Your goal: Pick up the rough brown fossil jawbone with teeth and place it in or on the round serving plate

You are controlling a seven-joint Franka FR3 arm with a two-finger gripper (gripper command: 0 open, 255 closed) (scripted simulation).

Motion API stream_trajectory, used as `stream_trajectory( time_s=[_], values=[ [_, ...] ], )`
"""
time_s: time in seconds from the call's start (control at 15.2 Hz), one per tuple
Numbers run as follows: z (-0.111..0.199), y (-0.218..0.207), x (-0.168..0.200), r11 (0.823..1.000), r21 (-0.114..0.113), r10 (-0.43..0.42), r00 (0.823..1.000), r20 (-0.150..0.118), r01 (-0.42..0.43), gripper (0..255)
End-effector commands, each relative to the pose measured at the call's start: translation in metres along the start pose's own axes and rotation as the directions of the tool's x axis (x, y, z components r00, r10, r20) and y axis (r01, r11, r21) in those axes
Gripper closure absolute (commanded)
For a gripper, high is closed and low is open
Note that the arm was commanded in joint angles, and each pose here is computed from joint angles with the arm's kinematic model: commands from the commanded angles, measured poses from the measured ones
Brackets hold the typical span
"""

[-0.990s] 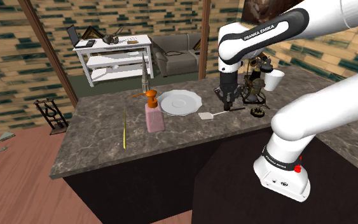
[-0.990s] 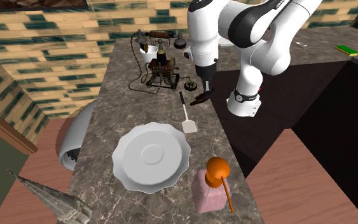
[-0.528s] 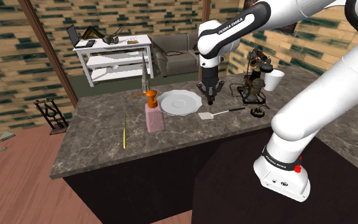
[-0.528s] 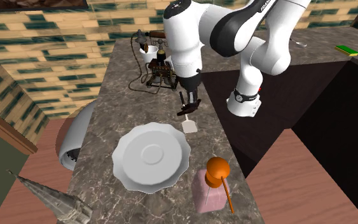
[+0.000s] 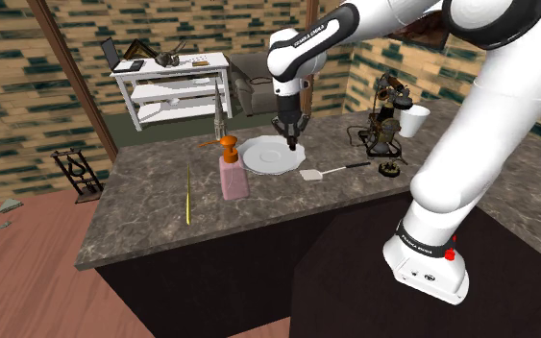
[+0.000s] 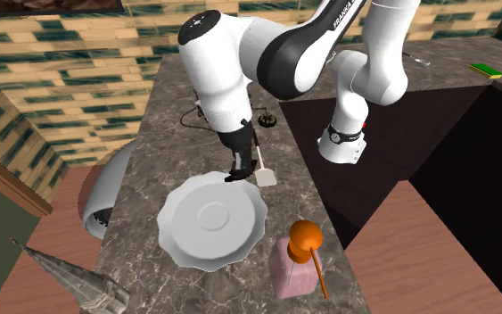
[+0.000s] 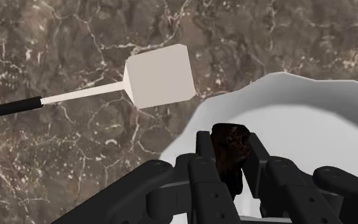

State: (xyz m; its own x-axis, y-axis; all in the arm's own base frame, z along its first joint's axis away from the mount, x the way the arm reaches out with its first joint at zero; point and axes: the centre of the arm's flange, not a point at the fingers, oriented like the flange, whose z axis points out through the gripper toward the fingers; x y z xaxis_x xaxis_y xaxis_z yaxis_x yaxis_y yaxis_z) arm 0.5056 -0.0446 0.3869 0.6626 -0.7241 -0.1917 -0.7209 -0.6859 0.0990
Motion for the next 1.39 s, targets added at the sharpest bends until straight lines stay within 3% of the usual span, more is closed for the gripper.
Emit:
stream_trajectory(
  time_s=[0.0,0.4,1.32],
  values=[
    [-0.01,-0.022,0.015,1.0,0.0,0.0,1.0,0.0,0.0,255],
    [-0.027,-0.079,0.058,1.0,0.0,0.0,1.0,0.0,0.0,255],
    [0.046,-0.086,0.072,1.0,0.0,0.0,1.0,0.0,0.0,255]
  ],
)
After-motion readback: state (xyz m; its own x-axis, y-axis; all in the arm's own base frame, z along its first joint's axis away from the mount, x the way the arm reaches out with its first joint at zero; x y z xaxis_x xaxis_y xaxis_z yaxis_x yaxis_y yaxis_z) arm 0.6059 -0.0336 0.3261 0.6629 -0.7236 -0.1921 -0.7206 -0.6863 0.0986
